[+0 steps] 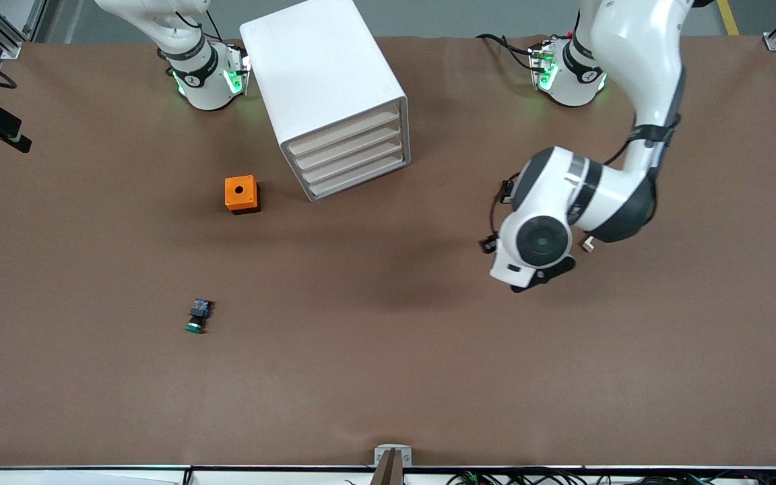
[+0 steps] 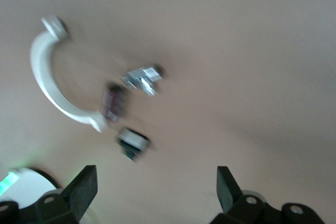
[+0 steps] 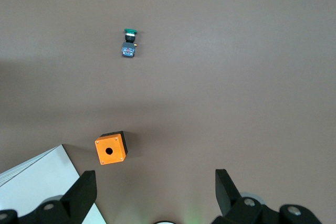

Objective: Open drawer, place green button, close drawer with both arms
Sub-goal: 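Reach the left gripper to the cabinet's lowest drawer handle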

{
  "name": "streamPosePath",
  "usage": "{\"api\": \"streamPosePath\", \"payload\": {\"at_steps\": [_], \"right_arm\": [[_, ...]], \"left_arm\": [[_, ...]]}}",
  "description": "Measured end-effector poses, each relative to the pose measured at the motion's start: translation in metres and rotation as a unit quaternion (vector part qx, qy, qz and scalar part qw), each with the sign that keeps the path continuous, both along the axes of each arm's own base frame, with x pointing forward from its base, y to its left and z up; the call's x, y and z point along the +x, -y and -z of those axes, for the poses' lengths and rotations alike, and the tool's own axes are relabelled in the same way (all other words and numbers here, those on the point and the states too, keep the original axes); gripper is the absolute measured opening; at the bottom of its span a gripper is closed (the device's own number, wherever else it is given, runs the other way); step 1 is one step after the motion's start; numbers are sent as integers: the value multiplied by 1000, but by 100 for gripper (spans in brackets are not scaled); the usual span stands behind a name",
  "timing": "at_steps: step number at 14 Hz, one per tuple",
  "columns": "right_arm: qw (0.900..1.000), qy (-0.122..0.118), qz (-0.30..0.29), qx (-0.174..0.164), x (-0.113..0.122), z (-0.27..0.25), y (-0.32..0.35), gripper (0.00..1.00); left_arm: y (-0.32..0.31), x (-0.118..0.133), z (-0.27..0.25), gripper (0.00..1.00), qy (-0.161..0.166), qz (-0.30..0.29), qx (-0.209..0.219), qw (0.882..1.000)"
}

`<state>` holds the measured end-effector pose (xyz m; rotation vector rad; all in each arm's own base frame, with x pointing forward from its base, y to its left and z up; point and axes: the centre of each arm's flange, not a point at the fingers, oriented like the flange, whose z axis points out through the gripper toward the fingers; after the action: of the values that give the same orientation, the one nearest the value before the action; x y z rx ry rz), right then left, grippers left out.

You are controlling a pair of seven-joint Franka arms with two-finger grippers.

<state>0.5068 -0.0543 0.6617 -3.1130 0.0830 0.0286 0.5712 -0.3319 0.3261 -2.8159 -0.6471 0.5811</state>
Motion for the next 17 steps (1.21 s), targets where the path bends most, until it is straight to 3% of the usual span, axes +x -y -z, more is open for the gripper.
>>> {"api": "streamPosePath", "payload": {"at_steps": [3, 5, 8, 10, 12, 15, 17], "right_arm": [[1000, 0, 0, 0, 0, 0, 0, 100], [1000, 0, 0, 0, 0, 0, 0, 100], [1000, 1, 0, 0, 0, -1, 0, 100], [1000, 2, 0, 0, 0, -2, 0, 100], [1000, -8, 0, 0, 4, 6, 0, 100], [999, -52, -3, 2, 29, 54, 1, 100], [996, -84, -8, 2, 52, 98, 2, 100]], "left_arm": [[57, -27, 20, 100, -64, -83, -46, 993], [83, -38, 34, 100, -111, -156, -57, 980], [117, -55, 54, 100, -168, -252, -33, 952], [136, -66, 69, 100, -201, -319, 6, 926], [144, -73, 92, 100, -239, -388, 52, 889], [149, -80, 128, 100, -286, -445, 101, 843], [155, -91, 141, 98, -317, -449, 118, 827]]}}
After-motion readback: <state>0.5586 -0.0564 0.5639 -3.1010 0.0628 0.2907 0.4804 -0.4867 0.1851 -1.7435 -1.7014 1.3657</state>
